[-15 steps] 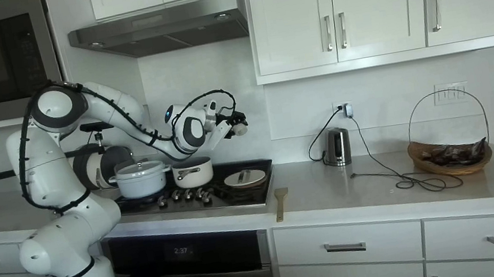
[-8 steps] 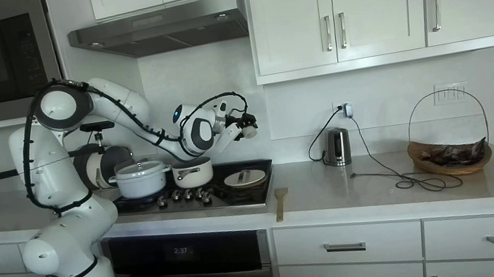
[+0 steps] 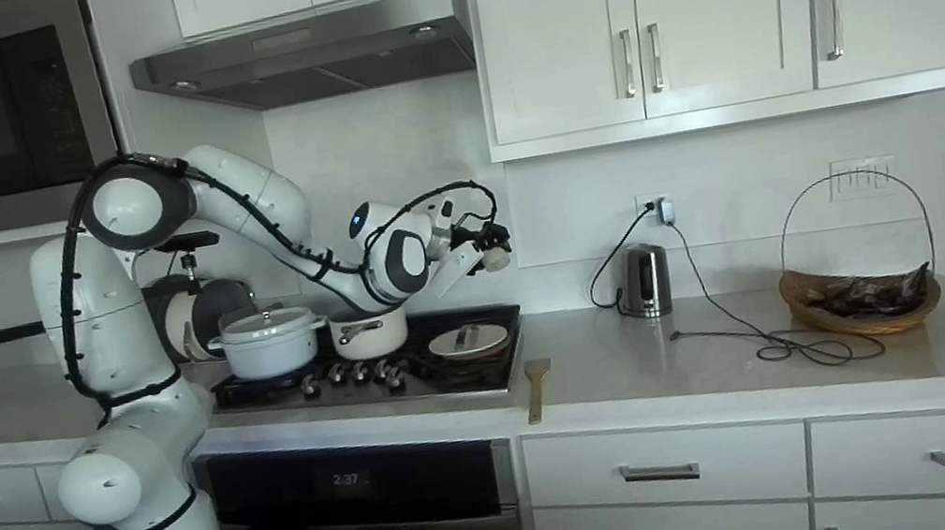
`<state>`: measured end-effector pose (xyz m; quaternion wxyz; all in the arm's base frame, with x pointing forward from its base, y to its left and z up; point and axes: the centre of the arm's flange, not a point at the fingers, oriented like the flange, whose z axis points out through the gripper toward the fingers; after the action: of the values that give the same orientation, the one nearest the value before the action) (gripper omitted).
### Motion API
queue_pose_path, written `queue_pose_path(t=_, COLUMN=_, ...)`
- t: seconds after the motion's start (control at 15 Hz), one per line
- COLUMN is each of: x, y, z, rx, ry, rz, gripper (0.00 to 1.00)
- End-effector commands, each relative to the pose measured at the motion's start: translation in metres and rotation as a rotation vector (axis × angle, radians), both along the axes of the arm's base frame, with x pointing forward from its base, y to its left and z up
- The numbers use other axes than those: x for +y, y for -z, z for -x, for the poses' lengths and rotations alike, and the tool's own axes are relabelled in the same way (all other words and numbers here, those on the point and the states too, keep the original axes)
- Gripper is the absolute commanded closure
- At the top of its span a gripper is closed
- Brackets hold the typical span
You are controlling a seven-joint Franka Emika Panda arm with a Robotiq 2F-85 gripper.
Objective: Empty the cup into the pot
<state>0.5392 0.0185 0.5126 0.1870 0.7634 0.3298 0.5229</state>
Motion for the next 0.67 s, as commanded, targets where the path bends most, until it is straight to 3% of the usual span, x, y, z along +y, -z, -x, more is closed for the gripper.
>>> queue_pose_path(t=0.0, x=-0.031, y=0.041, z=0.012, rx=-0.025, ry=-0.063, rz=-0.059, gripper=0.68)
queue_pose_path(t=0.6, x=-0.042, y=0.072, z=-0.014, rx=0.041, ry=-0.079, rz=-0.255, gripper=0.68)
